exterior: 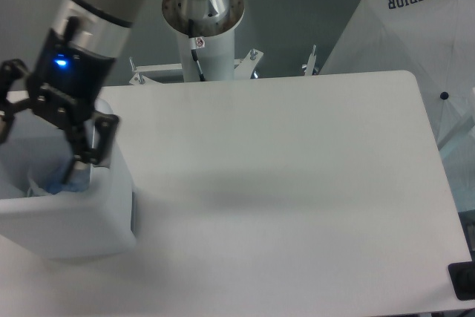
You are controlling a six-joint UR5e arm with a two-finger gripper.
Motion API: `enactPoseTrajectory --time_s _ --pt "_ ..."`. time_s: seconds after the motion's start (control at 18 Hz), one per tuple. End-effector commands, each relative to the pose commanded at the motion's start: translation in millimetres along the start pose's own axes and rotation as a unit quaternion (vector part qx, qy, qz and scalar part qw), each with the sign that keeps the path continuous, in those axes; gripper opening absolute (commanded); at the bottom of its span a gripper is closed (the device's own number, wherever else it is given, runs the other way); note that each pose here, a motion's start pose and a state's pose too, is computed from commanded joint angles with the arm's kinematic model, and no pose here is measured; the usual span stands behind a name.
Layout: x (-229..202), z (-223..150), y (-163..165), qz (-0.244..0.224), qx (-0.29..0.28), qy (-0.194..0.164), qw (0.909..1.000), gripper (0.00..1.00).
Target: Place the trash in the trash can
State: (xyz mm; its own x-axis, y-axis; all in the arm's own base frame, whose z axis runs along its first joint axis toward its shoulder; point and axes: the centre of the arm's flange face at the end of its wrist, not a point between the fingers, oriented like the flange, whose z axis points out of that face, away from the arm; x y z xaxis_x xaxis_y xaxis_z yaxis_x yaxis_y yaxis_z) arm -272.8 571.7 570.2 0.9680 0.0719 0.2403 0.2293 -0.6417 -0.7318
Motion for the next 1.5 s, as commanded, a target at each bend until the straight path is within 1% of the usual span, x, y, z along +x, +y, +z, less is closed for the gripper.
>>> enactPoseTrajectory --time_s 0.06,0.17,0.28,0.39,0.5,0.56,0.61,0.72,0.78,0.89,0.94,1.0,1.11,1.17,1.22,1.33,1.5 --pt "-17 -8 2 -0.001 0.001 -0.011 0.9999 1.0" --pt "-51 -20 11 -0.011 -0.006 -0.049 0.9987 1.0" --pt "-82 -34 18 -0.027 -0.016 -0.097 0.9948 1.0" --pt "-107 -44 26 -0.04 -0.026 -0.133 0.9899 1.0" --pt "-138 -47 41 -0.059 -0.04 -0.156 0.9852 1.0" --pt "-148 -48 47 -0.057 -0.046 -0.163 0.984 1.0" --pt "-155 -48 55 -0.044 -0.057 -0.166 0.9835 1.0" --pt "-181 -44 85 -0.018 -0.095 -0.182 0.9786 1.0" --pt "-191 -42 100 0.007 -0.12 -0.191 0.9742 1.0" --pt "-203 -46 113 0.065 -0.164 -0.208 0.9621 1.0" --pt "-208 -45 117 0.081 -0.181 -0.212 0.9568 1.0" --pt "-214 -40 123 0.087 -0.197 -0.212 0.9532 1.0" --pt "-228 -40 131 0.093 -0.226 -0.212 0.9464 1.0" --pt "-236 -42 137 0.09 -0.249 -0.207 0.9419 1.0" --pt "-244 -39 144 0.087 -0.276 -0.195 0.937 1.0" --pt "-255 -42 145 0.096 -0.315 -0.173 0.9281 1.0" --pt "-269 -48 149 0.121 -0.351 -0.143 0.9173 1.0"
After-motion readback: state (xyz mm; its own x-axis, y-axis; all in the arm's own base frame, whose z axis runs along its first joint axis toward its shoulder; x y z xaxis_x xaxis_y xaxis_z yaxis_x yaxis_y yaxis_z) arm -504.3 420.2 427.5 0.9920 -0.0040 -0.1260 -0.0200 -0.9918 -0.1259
